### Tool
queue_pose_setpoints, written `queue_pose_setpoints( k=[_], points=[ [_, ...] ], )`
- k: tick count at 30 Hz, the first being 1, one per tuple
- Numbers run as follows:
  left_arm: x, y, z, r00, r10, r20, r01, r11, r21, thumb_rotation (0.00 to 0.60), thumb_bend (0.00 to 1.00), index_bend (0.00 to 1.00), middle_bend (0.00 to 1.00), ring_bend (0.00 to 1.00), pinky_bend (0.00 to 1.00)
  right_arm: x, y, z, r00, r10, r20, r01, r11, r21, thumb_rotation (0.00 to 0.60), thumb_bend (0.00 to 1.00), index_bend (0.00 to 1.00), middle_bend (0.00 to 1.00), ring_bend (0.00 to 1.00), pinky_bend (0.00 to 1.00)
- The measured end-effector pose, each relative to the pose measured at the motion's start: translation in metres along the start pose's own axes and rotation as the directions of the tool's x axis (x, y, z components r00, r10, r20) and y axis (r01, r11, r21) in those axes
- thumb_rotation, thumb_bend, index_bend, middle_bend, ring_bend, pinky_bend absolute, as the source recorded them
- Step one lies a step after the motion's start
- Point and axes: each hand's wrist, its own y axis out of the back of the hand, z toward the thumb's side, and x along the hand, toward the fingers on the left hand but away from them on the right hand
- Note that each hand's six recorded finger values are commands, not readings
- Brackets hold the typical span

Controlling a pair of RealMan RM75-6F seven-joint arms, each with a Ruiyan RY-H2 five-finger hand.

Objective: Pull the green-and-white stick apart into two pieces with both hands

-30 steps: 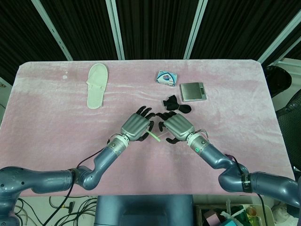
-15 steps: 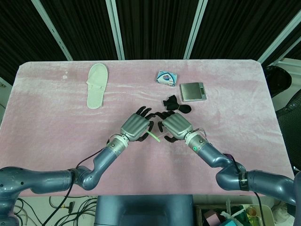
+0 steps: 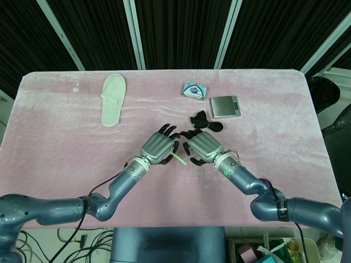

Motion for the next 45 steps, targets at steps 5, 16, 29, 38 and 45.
queue_pose_setpoints(
  k=[5, 16, 29, 38, 45],
  points=[
    [0.0, 0.0, 0.002, 1.0, 0.0, 0.004, 0.0, 1.0, -0.002, 0.6, 0.51, 0.61, 0.14, 0.0, 0.0, -0.001, -0.001, 0.001, 1.0, 0.007, -0.002, -0.007, 1.0, -0.001, 0.6, 0.35, 0.54, 0.05, 0.12, 0.15],
    [0.001, -0.002, 0.005, 1.0, 0.001, 0.01, -0.001, 1.0, -0.003, 0.6, 0.51, 0.62, 0.14, 0.0, 0.0, -0.003, -0.004, 0.003, 1.0, 0.02, -0.005, -0.02, 1.0, 0.003, 0.6, 0.38, 0.57, 0.05, 0.12, 0.15],
    [0.002, -0.002, 0.006, 1.0, 0.007, 0.013, -0.007, 1.0, -0.005, 0.6, 0.51, 0.62, 0.14, 0.0, 0.0, -0.003, -0.008, 0.004, 0.999, 0.033, -0.003, -0.033, 0.999, 0.007, 0.6, 0.46, 0.68, 0.05, 0.12, 0.15],
    [0.0, 0.0, 0.002, 1.0, 0.014, 0.01, -0.014, 1.0, -0.001, 0.6, 0.51, 0.62, 0.14, 0.0, 0.0, 0.002, 0.0, -0.006, 1.0, 0.004, 0.02, -0.003, 1.0, -0.016, 0.6, 0.49, 0.76, 0.05, 0.12, 0.15],
    [-0.006, 0.003, -0.01, 1.0, 0.026, -0.011, -0.026, 1.0, -0.012, 0.6, 0.51, 0.62, 0.14, 0.0, 0.0, 0.016, 0.014, -0.031, 0.997, -0.025, 0.074, 0.027, 1.0, -0.016, 0.6, 0.49, 0.77, 0.05, 0.12, 0.15]
  ],
)
